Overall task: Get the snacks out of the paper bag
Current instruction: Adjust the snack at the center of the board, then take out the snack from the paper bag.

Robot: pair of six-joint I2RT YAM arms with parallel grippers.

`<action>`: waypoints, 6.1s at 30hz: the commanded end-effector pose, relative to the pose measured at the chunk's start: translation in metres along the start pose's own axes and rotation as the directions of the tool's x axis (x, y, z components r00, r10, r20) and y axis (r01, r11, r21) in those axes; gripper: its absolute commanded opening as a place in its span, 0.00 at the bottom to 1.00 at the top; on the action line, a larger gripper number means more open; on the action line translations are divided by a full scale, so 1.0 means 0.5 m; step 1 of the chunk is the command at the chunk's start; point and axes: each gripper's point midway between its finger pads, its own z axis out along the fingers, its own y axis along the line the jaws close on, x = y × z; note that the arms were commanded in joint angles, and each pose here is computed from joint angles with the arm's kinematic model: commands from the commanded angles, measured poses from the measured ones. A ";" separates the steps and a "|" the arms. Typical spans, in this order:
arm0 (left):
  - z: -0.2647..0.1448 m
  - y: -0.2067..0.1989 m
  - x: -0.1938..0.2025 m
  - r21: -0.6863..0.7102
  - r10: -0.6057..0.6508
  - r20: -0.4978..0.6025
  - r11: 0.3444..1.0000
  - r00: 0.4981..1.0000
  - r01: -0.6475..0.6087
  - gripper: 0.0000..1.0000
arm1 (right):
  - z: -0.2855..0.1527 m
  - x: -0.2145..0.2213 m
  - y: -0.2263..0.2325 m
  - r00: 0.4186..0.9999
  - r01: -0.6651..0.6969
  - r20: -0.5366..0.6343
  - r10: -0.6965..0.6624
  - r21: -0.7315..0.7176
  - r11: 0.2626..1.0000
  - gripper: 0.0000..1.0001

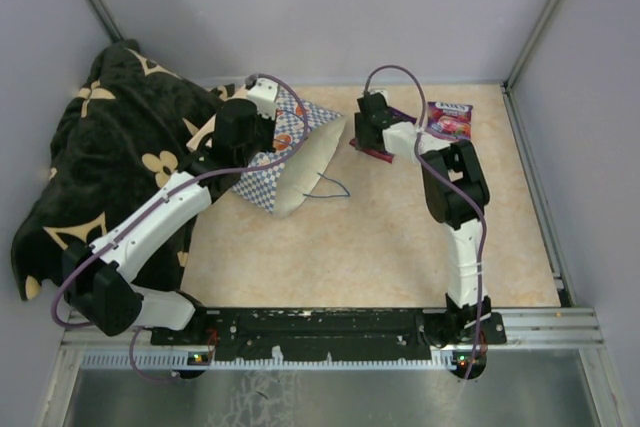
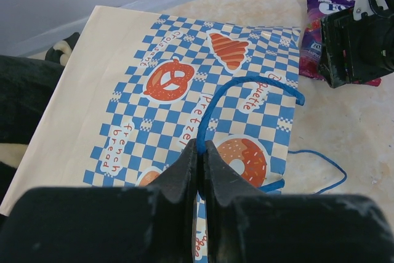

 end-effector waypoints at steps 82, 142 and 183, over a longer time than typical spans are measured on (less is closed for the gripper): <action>0.014 0.046 -0.010 -0.091 -0.038 0.003 0.995 0.999 0.038 0.13 | -0.619 -0.057 0.198 0.674 -0.245 0.281 0.683 -0.787 0.565 0.99; 0.027 0.051 -0.030 -0.013 -0.177 0.030 0.984 0.984 0.177 0.13 | -0.115 -0.101 0.342 0.659 -0.504 0.091 0.747 -0.684 0.528 0.75; 0.069 0.053 0.006 -0.011 -0.177 0.052 0.984 0.983 0.178 0.13 | -0.407 0.060 0.170 0.947 -0.180 0.131 0.295 -0.544 0.819 0.00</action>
